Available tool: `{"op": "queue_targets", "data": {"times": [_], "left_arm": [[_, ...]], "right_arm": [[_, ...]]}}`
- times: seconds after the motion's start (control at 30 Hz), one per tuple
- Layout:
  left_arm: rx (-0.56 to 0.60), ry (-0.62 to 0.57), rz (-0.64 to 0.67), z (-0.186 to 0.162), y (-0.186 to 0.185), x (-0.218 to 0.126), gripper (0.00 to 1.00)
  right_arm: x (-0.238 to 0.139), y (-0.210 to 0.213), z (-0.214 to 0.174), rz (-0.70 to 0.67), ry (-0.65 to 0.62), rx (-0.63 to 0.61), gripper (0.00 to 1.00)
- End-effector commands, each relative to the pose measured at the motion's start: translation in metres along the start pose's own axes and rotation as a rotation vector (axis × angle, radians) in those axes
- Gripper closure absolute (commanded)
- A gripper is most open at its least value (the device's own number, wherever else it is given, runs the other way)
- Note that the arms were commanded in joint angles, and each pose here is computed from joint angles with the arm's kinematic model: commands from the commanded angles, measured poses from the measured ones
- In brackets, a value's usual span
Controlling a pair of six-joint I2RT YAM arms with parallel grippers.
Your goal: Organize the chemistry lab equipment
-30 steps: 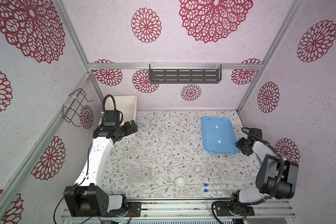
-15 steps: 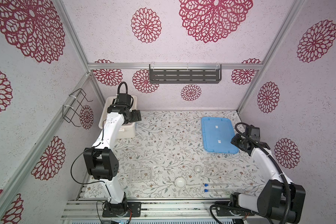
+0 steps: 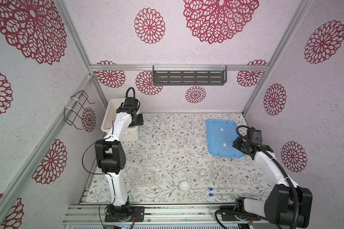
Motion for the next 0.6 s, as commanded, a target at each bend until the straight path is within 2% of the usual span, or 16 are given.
{"op": "queue_targets", "data": {"times": [0.0, 0.13, 0.2, 0.4, 0.57], "left_arm": [[0.002, -0.025, -0.019, 0.008, -0.003, -0.002, 0.58], [0.005, 0.001, -0.045, 0.004, -0.011, 0.002, 0.73], [-0.001, 0.018, -0.055, 0.001, -0.018, -0.002, 0.76], [0.079, 0.013, -0.060, -0.004, -0.053, -0.020, 0.77], [0.093, 0.020, -0.071, -0.009, -0.061, -0.018, 0.74]], "right_arm": [[-0.006, 0.013, 0.010, 0.025, -0.032, 0.012, 0.54], [-0.005, 0.015, 0.007, 0.029, -0.024, 0.008, 0.54], [-0.005, 0.016, 0.008, 0.029, -0.024, 0.005, 0.54], [-0.003, 0.020, 0.007, 0.039, -0.010, 0.012, 0.54], [0.002, 0.020, 0.004, 0.044, 0.005, 0.024, 0.54]]}}
Point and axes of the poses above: each gripper's point midway between its finger pads, its own x axis out along the fingers, its own y axis along the line the jaws close on, z = x × y, the point moved 1 cm from there along -x, back along the fingers, and after that the axes turned 15 degrees about x, right-handed, at the moved point
